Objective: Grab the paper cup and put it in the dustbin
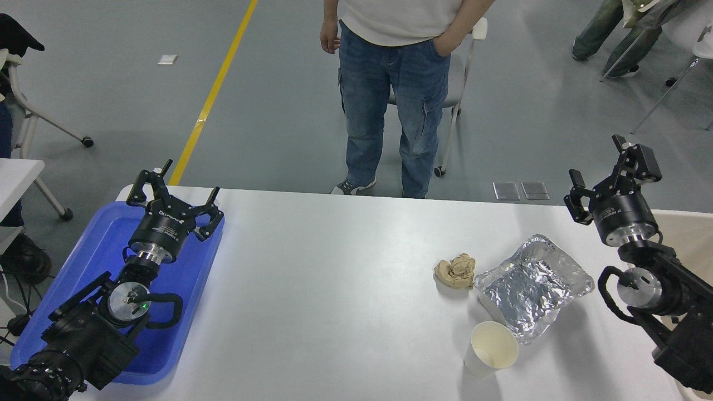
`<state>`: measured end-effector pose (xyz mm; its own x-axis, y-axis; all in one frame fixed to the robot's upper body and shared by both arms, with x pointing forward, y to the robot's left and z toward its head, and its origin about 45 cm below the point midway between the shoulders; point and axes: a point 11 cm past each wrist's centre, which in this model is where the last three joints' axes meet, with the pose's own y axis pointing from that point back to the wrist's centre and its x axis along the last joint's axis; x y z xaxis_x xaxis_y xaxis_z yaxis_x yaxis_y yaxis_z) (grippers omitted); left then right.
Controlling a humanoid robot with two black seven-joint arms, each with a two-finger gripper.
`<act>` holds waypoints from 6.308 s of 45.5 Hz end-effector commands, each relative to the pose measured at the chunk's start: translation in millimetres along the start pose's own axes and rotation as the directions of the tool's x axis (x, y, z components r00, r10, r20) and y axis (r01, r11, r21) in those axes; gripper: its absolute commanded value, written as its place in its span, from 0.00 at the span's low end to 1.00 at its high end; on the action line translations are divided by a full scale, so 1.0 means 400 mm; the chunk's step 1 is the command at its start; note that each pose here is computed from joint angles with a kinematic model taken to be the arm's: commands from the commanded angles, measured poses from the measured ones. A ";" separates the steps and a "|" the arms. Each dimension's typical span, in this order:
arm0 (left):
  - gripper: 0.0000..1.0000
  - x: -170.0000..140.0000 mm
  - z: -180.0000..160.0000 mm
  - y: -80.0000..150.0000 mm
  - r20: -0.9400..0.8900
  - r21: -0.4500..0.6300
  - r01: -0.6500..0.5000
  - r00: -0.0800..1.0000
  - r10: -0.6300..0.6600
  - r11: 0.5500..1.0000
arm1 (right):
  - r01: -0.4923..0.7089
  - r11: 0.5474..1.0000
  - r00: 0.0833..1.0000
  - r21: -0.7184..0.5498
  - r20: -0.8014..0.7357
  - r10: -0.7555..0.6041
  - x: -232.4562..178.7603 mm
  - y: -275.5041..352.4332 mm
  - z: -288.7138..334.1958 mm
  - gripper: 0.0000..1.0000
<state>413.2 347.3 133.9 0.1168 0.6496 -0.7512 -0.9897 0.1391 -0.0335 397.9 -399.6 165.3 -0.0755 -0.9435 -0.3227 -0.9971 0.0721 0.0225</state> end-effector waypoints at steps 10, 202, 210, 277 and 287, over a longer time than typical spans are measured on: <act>1.00 0.000 0.001 0.000 0.001 0.000 0.000 1.000 0.000 1.000 | -0.014 1.000 1.000 0.000 -0.008 0.014 0.011 0.000 -0.001 1.00; 1.00 -0.001 0.003 -0.002 0.000 -0.003 0.001 1.000 -0.001 1.000 | -0.155 -0.227 -0.059 -0.962 0.238 -0.969 -0.238 0.260 -0.060 1.00; 1.00 -0.002 0.003 -0.002 -0.001 -0.003 0.003 1.000 -0.003 1.000 | -0.117 -0.220 -0.058 -0.969 0.228 -0.972 -0.240 0.245 -0.017 1.00; 1.00 -0.001 0.002 -0.001 0.000 -0.001 0.002 1.000 -0.002 1.000 | -0.053 -0.095 0.006 -0.994 0.094 -0.996 -0.184 0.298 0.171 0.00; 1.00 0.000 0.002 -0.001 -0.001 -0.002 0.000 1.000 0.000 1.000 | -0.043 -0.175 0.044 -0.984 0.174 -0.984 -0.187 0.314 0.158 0.00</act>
<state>413.8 347.7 134.8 0.1181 0.6495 -0.7512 -0.9897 0.1385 -0.0359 283.1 -300.3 129.0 0.9891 -0.0465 -0.1398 0.1214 -0.2804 0.9522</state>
